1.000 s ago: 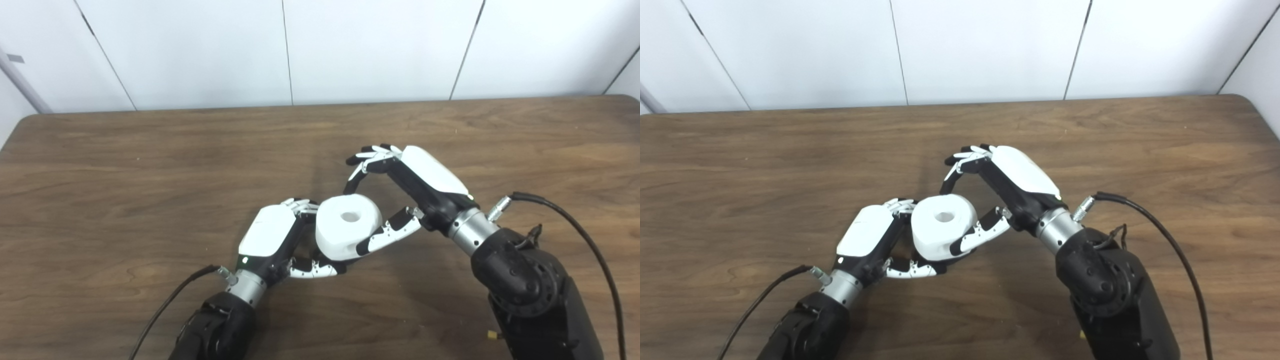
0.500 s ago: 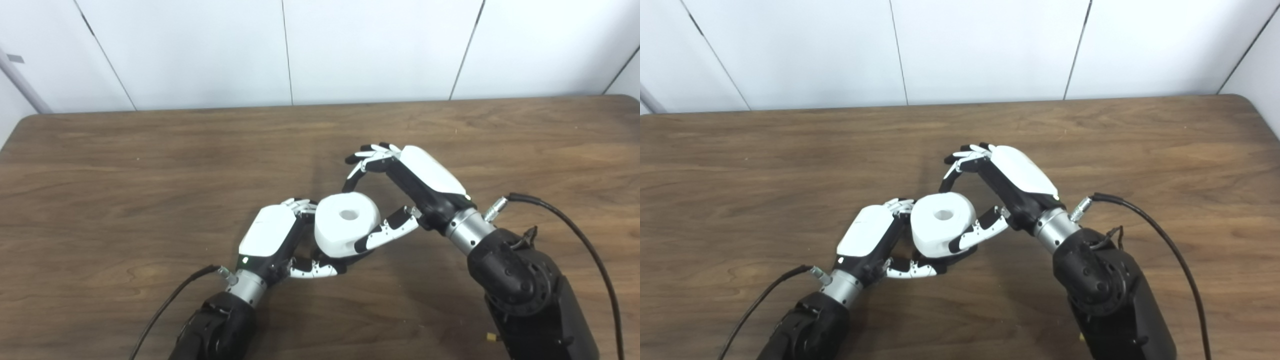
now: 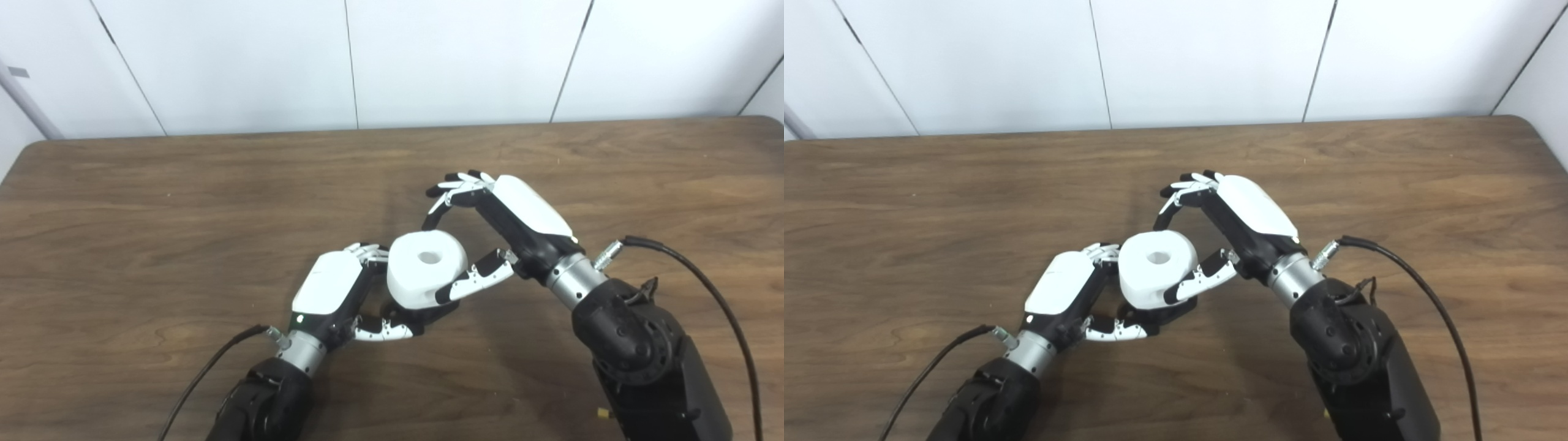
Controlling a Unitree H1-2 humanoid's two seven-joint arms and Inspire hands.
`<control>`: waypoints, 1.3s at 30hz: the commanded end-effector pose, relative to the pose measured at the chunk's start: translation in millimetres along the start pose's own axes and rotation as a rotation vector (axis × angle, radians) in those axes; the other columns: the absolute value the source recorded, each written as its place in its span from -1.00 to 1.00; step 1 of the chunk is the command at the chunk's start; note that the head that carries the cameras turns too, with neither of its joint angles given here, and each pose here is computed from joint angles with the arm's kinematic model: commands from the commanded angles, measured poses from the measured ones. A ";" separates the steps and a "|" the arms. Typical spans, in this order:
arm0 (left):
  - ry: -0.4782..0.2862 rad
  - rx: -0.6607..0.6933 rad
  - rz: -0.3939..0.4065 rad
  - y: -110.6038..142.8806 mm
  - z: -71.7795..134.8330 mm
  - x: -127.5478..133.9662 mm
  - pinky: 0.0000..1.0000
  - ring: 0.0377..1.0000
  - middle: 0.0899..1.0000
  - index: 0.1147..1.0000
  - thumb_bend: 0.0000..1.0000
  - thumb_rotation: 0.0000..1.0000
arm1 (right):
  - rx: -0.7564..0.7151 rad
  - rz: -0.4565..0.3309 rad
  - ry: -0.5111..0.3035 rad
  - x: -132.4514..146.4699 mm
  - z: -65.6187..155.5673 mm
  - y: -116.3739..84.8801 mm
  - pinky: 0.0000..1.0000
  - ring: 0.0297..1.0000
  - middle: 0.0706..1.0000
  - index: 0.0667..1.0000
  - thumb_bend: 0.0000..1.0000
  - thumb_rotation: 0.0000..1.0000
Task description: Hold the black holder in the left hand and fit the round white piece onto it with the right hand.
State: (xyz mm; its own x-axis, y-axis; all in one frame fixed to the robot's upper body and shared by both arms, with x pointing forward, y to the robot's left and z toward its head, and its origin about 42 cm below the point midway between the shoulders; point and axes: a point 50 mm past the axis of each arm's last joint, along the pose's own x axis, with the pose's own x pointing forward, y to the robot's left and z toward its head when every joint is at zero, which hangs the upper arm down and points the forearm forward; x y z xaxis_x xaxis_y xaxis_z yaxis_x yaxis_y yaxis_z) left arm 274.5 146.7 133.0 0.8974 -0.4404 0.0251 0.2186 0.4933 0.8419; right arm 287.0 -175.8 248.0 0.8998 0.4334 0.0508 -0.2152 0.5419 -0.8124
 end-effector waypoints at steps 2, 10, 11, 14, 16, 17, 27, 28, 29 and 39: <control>0.019 -0.005 -0.089 -12.1 -4.7 -7.5 0.77 0.64 0.45 -0.17 0.05 -0.89 | -0.008 0.000 -0.015 0.9 0.5 0.2 1.00 0.85 0.61 -0.11 0.05 -0.73; 0.014 -0.005 -0.082 -11.8 -6.1 -7.7 0.76 0.63 0.45 -0.17 0.05 -0.89 | 0.002 0.013 -0.011 -1.2 -0.6 2.9 1.00 0.86 0.60 -0.11 0.05 -0.73; 0.012 -0.005 -0.080 -11.4 -6.3 -7.5 0.76 0.63 0.45 -0.17 0.05 -0.89 | 0.001 0.014 -0.012 -1.2 -0.6 2.8 1.00 0.86 0.60 -0.11 0.05 -0.73; 0.010 -0.005 -0.078 -10.8 -6.8 -7.2 0.75 0.62 0.44 -0.17 0.05 -0.89 | -0.002 0.021 -0.015 -1.3 -0.9 2.2 1.00 0.86 0.60 -0.11 0.05 -0.73; 0.008 -0.004 -0.077 -10.6 -7.0 -7.0 0.75 0.63 0.44 -0.17 0.05 -0.89 | -0.004 0.026 -0.013 -1.2 -0.9 1.8 1.00 0.86 0.60 -0.11 0.05 -0.73; 0.005 -0.001 -0.076 -10.5 -7.1 -6.8 0.75 0.63 0.44 -0.17 0.05 -0.89 | -0.004 0.029 -0.011 -1.2 -0.9 1.6 1.00 0.87 0.60 -0.11 0.05 -0.73; 0.004 0.003 -0.074 -8.9 -6.9 -6.3 0.74 0.63 0.44 -0.17 0.05 -0.89 | 0.005 0.042 -0.012 -1.7 -0.2 2.7 1.00 0.85 0.59 -0.11 0.05 -0.73; 0.004 0.004 -0.074 -8.8 -6.9 -6.2 0.74 0.63 0.44 -0.17 0.05 -0.89 | 0.007 0.044 -0.012 -1.8 -0.4 2.9 1.00 0.85 0.59 -0.11 0.05 -0.73; 0.003 0.006 -0.075 -8.8 -6.9 -6.0 0.74 0.62 0.44 -0.17 0.05 -0.89 | 0.007 0.045 -0.012 -2.0 -0.6 3.4 1.00 0.84 0.59 -0.11 0.05 -0.73; 0.001 0.009 -0.073 -9.8 -7.4 -4.3 0.73 0.63 0.44 -0.17 0.05 -0.89 | -0.012 0.052 -0.001 -2.0 -1.7 4.0 1.00 0.85 0.59 -0.10 0.05 -0.72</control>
State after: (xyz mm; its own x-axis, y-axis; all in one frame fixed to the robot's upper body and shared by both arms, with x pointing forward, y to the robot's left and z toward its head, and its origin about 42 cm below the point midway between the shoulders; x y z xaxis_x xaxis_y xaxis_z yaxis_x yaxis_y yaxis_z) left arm 275.9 149.0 133.2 0.8901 -0.4545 0.0353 0.2136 0.4843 0.8484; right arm 285.0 -173.6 244.4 0.8944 0.4461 0.0324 -0.2450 0.5493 -0.7989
